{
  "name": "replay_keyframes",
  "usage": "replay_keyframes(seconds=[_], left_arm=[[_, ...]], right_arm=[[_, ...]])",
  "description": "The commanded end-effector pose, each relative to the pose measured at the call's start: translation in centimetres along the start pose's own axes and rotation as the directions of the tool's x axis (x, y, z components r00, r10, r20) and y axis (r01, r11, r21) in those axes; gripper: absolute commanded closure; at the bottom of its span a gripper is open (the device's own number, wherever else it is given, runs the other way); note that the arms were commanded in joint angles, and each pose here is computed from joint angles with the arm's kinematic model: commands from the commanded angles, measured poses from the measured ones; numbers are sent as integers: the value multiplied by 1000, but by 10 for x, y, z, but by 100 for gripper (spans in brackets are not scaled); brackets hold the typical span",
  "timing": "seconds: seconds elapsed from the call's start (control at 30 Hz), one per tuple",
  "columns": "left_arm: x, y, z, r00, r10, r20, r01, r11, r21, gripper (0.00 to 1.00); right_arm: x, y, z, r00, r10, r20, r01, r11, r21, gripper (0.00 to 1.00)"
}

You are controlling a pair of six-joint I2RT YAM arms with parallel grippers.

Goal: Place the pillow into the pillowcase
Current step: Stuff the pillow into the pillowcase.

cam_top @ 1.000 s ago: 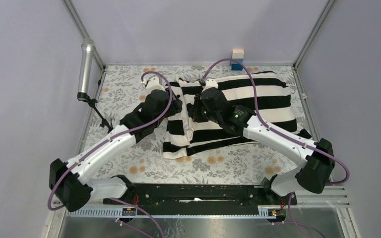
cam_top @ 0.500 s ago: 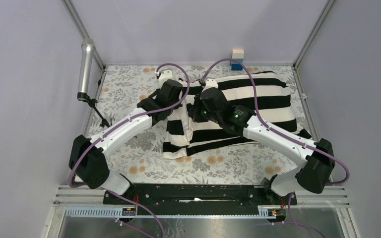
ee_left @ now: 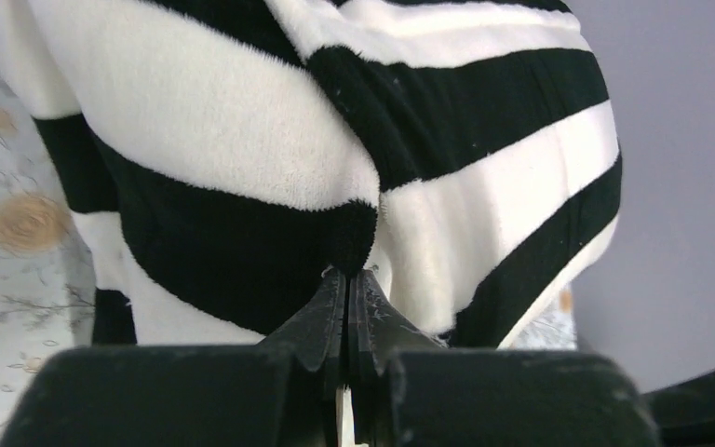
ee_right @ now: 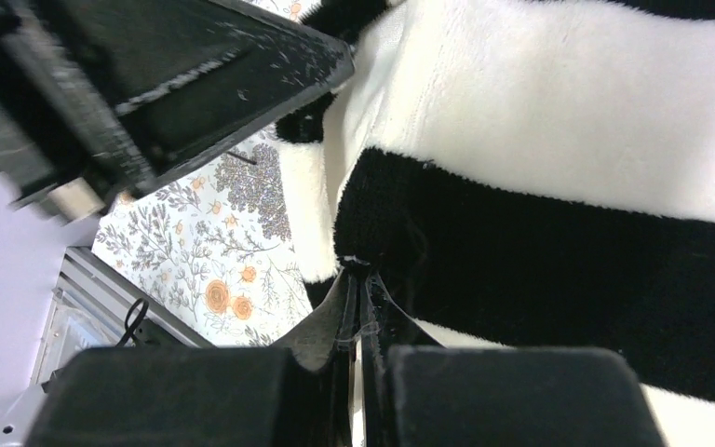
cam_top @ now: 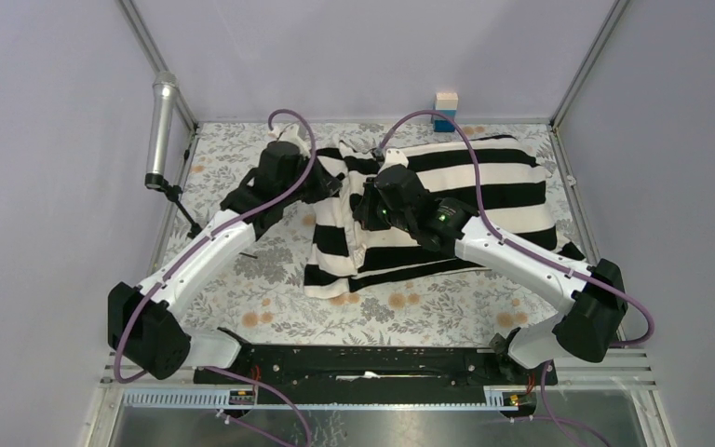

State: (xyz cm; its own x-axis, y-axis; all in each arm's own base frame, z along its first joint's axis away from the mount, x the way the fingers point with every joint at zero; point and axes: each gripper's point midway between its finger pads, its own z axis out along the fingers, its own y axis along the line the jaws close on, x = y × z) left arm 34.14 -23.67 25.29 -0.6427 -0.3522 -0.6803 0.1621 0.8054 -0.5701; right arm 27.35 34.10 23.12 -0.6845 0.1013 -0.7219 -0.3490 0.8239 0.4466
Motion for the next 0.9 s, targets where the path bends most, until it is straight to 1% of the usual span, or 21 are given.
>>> replay_keyframes(seconds=[0.0, 0.07, 0.2, 0.23, 0.3, 0.33, 0.37, 0.4, 0.47, 0.53, 0.63, 0.73, 0.8, 0.83, 0.87], left_arm=[[5, -44, -16, 982, -151, -112, 183, 909, 375, 99], [1, -45, -21, 983, -153, -106, 183, 893, 411, 95], [-2, -59, -32, 987, -113, -117, 156, 859, 488, 78], [-1, -61, -35, 987, -108, -116, 152, 853, 500, 71], [-3, -62, -40, 990, -102, -101, 140, 855, 500, 55], [-5, -61, -42, 991, -97, -87, 127, 860, 494, 50], [-7, -59, -43, 993, -94, -72, 117, 870, 479, 49], [-10, -54, -45, 995, -89, -52, 103, 889, 446, 49], [-16, -33, -46, 996, -92, 0, 87, 946, 313, 51], [-23, -6, -51, 994, -85, 66, 74, 985, 159, 53], [-18, 35, -56, 990, -86, 110, 91, 995, -40, 65], [4, 66, -54, 989, -108, 102, 122, 983, -138, 79], [24, 83, -45, 989, -126, 82, 139, 976, -170, 83], [33, 86, -37, 989, -134, 68, 143, 978, -151, 84], [44, 82, -28, 988, -147, 40, 150, 984, -98, 86]], right_arm=[[-29, 34, -9, 996, 33, 78, -24, 993, -115, 100], [-27, 32, -8, 997, 34, 75, -26, 994, -111, 100], [-26, 29, -9, 996, 38, 79, -30, 994, -105, 100], [-26, 29, -9, 996, 38, 78, -30, 994, -104, 100], [-26, 29, -9, 996, 38, 81, -29, 994, -104, 100], [-27, 29, -10, 996, 38, 84, -30, 994, -105, 100], [-28, 29, -11, 996, 38, 86, -28, 994, -105, 100], [-28, 30, -11, 996, 38, 86, -29, 994, -105, 100], [-29, 30, -11, 995, 37, 87, -28, 994, -107, 100], [-30, 32, -12, 995, 38, 88, -28, 993, -115, 100], [-34, 38, -13, 995, 41, 90, -29, 991, -133, 100], [-40, 45, -13, 995, 40, 91, -26, 988, -153, 100], [-41, 49, -13, 995, 38, 88, -23, 986, -164, 100], [-41, 52, -11, 996, 38, 83, -23, 985, -170, 100], [-41, 55, -9, 996, 35, 76, -21, 983, -181, 100]])
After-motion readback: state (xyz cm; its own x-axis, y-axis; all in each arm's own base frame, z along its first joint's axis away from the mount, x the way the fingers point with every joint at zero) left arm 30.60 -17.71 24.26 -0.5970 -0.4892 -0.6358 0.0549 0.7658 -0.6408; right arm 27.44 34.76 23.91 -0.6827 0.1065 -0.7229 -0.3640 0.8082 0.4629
